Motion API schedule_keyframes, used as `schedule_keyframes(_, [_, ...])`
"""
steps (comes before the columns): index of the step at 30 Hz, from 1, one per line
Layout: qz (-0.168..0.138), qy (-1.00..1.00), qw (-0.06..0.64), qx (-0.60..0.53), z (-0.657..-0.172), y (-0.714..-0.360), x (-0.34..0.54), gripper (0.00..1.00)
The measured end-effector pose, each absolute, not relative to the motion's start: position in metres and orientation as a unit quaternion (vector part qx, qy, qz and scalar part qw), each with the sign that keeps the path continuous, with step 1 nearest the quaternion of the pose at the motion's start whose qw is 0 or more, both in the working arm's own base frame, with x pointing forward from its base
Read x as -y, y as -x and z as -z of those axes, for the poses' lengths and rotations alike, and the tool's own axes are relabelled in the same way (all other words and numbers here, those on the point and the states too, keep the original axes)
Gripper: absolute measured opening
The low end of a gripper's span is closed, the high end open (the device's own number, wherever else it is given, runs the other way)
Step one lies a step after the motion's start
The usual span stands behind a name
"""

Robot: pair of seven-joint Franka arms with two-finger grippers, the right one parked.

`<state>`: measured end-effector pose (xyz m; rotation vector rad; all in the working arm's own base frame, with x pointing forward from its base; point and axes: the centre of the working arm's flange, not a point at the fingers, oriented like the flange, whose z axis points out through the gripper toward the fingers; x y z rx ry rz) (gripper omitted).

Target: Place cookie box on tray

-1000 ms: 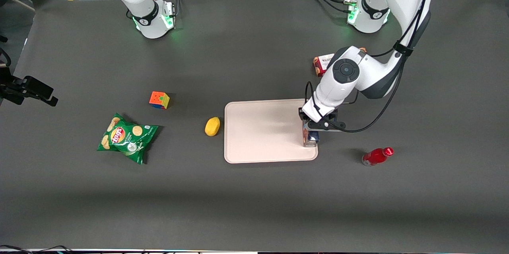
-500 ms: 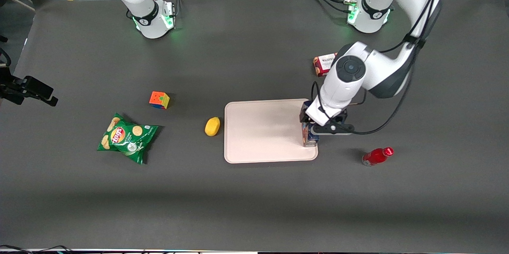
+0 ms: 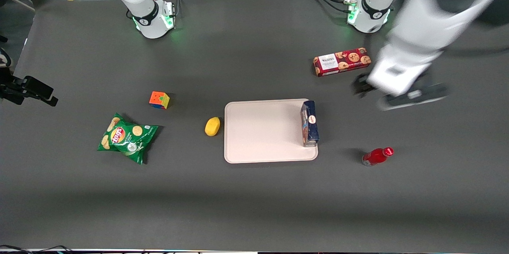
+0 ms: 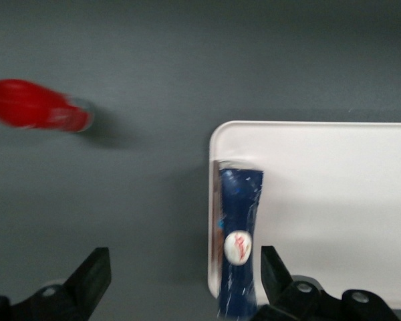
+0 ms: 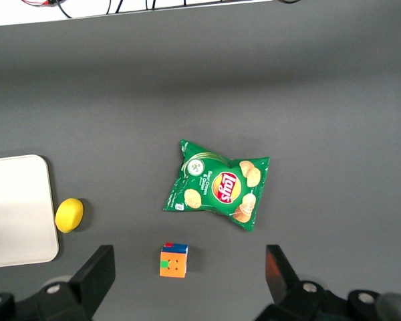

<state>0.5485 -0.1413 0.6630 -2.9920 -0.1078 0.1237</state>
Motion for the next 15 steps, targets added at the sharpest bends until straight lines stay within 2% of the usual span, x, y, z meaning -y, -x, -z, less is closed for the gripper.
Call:
schedule_keyframes(3, [-0.058, 0.996, 0.07, -0.001, -0.689, -0.539, 0.093, 1.0])
schedule_keyframes(7, [-0.067, 0.996, 0.048, -0.041, -0.7, -0.529, 0.032, 1.0])
schedule_keyframes(15, [-0.054, 0.995, 0.03, -0.083, -0.65, -0.528, -0.027, 1.0])
